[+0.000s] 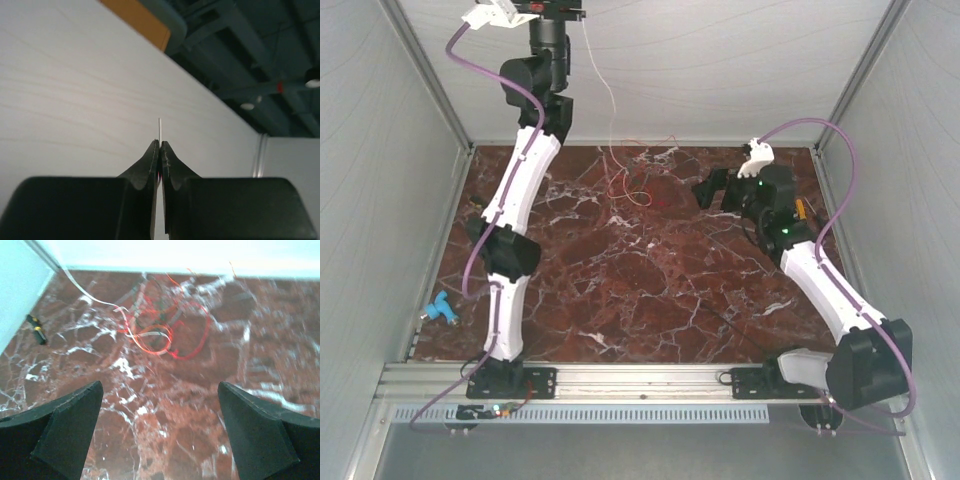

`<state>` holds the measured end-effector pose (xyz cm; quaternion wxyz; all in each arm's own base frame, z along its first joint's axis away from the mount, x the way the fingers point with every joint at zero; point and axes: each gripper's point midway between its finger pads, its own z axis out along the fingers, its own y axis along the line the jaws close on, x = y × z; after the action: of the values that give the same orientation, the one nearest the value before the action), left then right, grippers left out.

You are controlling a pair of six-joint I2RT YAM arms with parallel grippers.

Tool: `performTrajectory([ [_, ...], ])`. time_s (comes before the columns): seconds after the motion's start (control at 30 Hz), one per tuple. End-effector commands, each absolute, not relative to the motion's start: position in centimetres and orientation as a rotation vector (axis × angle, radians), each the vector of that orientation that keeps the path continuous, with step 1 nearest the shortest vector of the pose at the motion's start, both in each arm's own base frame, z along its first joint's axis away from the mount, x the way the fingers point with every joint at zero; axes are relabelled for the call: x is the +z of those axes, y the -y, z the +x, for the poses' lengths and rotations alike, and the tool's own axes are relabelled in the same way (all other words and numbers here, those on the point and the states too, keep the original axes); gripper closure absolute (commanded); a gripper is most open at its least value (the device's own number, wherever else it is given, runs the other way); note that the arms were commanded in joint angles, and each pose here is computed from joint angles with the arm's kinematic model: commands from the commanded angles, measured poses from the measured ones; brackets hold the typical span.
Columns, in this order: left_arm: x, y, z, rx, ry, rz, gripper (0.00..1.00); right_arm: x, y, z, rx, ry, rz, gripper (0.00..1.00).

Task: Zip-tie the wires
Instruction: Untie the cable at the center of the board.

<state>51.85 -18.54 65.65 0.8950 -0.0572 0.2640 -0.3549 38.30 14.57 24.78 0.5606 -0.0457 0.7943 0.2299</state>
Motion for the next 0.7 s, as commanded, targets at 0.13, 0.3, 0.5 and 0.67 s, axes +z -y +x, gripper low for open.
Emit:
performTrajectory([
  [0.13, 74.6, 15.7, 39.9, -0.926, -0.222, -0.086, 1.0, 35.4, -22.2, 39.6, 0.626, -1.399, -0.49, 0.02],
  [0.3, 76.9, 14.8, 36.2, -0.991, -0.177, -0.074, 1.0, 36.9, -27.0, 40.9, 0.67, -1.273, -0.645, 0.02],
  [0.5, 78.2, 14.4, 33.4, -1.012, -0.17, -0.048, 1.0, 34.5, -32.3, 42.7, 0.678, -1.188, -0.785, 0.04],
  [0.67, 78.9, 14.2, 32.3, -1.017, -0.18, -0.039, 1.0, 32.3, -36.2, 42.9, 0.764, -1.146, -0.891, 0.1],
])
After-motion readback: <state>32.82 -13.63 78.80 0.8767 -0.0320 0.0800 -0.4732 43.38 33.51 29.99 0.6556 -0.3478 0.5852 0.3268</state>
